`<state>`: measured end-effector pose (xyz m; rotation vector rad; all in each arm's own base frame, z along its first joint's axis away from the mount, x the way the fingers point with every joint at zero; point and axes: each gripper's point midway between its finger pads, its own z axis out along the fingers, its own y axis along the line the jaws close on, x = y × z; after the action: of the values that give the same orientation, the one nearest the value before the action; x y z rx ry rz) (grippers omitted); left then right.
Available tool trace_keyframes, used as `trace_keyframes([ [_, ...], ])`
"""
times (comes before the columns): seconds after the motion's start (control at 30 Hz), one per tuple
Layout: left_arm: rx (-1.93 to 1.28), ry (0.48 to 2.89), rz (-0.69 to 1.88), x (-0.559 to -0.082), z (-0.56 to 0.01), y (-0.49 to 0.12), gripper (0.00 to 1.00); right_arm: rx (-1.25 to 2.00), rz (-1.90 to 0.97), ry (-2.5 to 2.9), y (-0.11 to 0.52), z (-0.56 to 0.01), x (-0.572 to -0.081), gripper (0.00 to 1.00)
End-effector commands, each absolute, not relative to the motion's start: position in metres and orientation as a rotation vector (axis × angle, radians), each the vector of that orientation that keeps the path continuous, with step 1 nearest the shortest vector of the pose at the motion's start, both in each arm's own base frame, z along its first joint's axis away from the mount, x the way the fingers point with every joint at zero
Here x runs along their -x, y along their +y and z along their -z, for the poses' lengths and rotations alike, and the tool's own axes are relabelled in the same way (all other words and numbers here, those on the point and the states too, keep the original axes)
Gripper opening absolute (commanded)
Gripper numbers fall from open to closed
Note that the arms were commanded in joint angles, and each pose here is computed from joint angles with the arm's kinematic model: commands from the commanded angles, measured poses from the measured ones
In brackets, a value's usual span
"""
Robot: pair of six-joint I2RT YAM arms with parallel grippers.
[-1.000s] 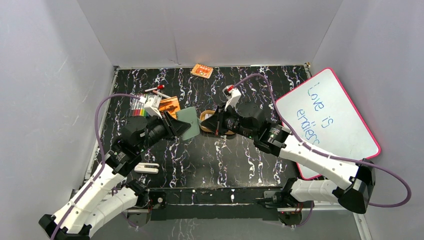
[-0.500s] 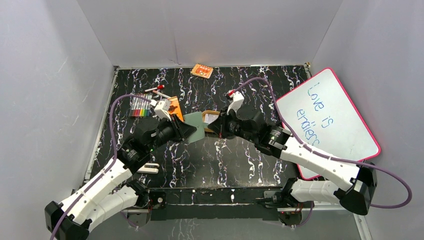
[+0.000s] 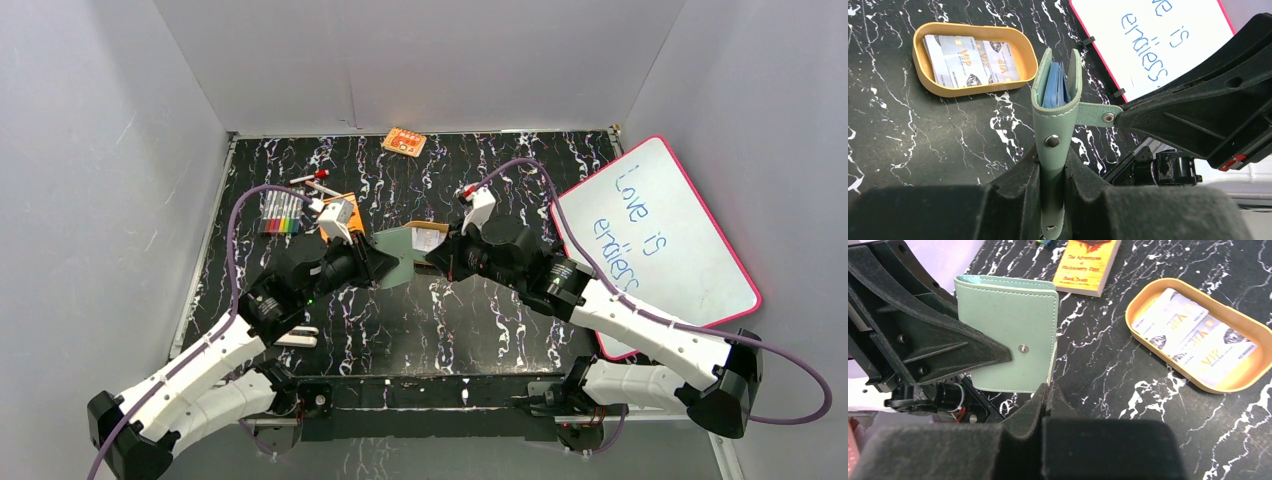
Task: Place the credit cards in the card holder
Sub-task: Close the card holder.
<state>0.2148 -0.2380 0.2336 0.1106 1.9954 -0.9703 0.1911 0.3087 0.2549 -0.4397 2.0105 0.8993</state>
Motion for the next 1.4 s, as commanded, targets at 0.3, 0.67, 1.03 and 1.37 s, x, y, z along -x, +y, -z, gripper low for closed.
trace_keyframes([
  [0.3, -0.132, 1.957, 0.880, -0.211, -0.250, -0.216, 0.00, 0.449, -1.201, 1.852, 0.351, -0.303, -0.186, 0.00],
  [0.67, -0.108, 1.939, 0.893, -0.211, -0.260, -0.214, 0.00, 0.458, -1.231, 1.876, 0.367, -0.298, -0.190, 0.00],
  [1.03, -0.098, 1.914, 0.913, -0.208, -0.269, -0.213, 0.00, 0.495, -1.232, 1.869, 0.372, -0.293, -0.190, 0.00],
  [1.37, -0.115, 1.898, 0.935, -0.205, -0.276, -0.214, 0.00, 0.498, -1.234, 1.869, 0.378, -0.292, -0.193, 0.00],
])
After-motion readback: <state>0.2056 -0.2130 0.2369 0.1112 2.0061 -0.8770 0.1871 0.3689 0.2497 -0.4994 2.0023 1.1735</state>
